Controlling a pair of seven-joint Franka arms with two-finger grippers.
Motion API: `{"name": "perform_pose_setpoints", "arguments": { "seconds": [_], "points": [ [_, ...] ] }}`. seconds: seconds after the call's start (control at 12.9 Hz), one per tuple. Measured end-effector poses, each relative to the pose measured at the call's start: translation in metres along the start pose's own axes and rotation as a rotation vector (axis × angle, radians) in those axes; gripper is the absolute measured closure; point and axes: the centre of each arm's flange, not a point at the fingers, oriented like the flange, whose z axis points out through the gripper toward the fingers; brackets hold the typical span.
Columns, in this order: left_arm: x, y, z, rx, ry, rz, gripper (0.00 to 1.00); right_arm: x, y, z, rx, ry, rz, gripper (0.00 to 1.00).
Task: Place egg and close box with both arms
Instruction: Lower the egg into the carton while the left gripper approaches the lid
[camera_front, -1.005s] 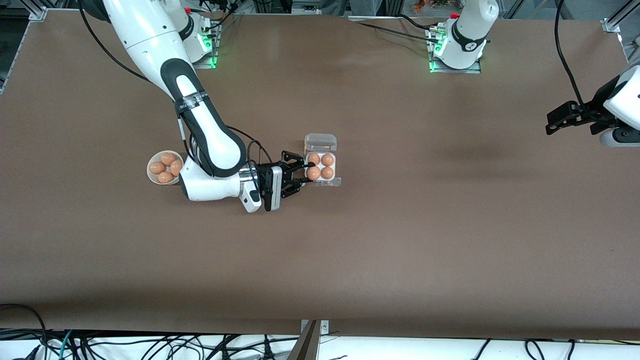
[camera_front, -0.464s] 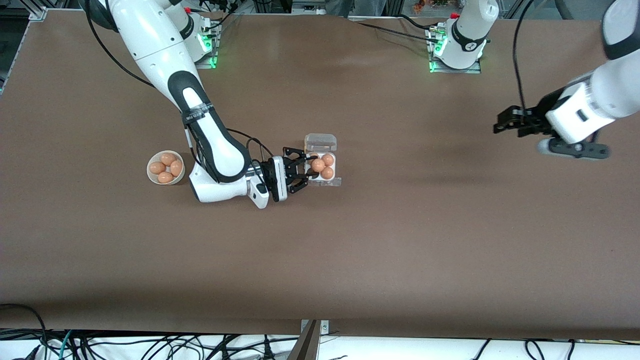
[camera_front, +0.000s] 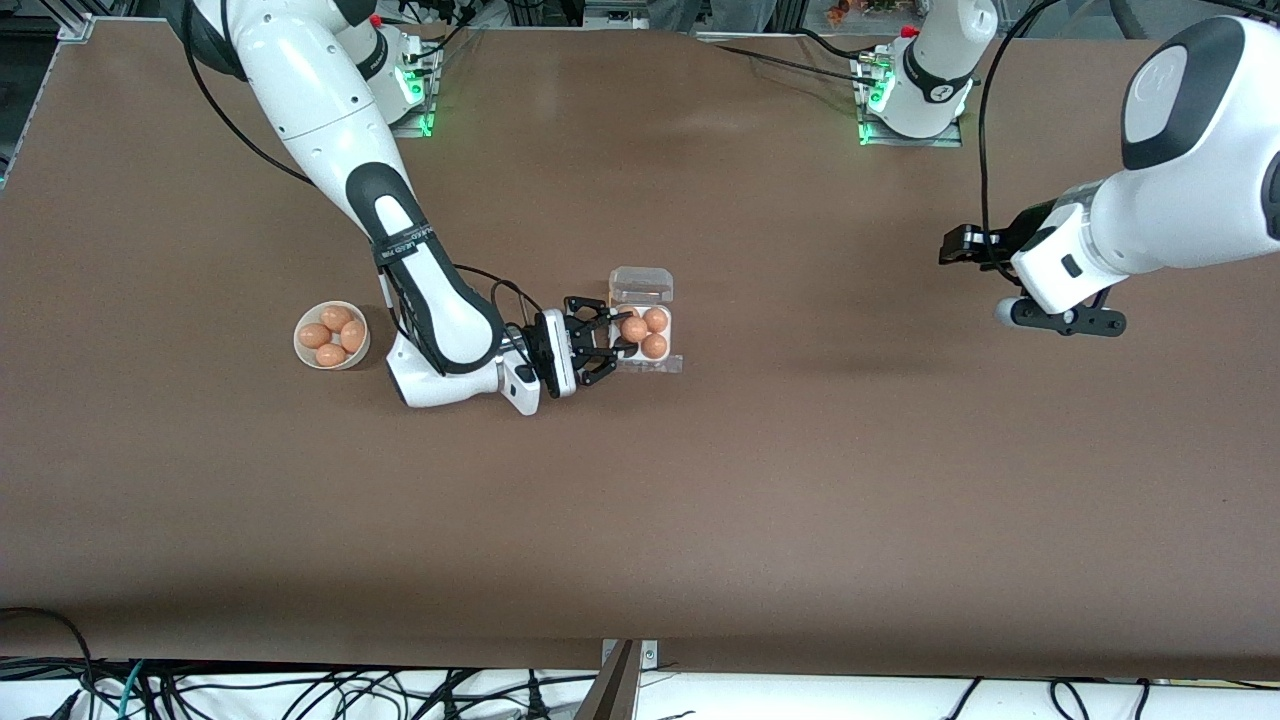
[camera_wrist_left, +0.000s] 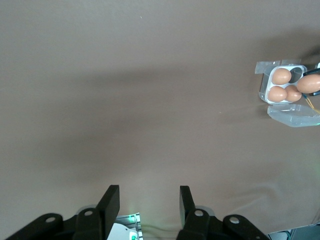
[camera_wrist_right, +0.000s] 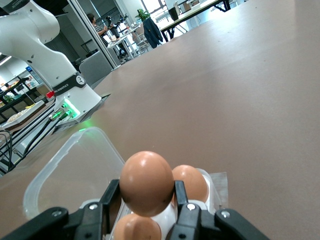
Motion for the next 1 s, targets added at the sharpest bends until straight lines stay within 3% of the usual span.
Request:
{"name": "perform_pose_setpoints", "arguments": {
  "seconds": [0.15,0.62,1.0],
  "points": [
    [0.004,0.021,0.016,0.013,-0.033,0.011,0.48,-0.007,0.002,0.002,0.003,0.000,-0.003,0.52],
    [0.000,0.070,0.066,0.056,-0.210,0.008,0.51,-0.011,0.002,0.008,0.005,0.026,0.009,0.52],
    [0.016,0.106,0.129,-0.012,-0.362,0.023,0.52,-0.006,0.003,0.011,-0.002,0.068,0.018,0.00]
  ]
}}
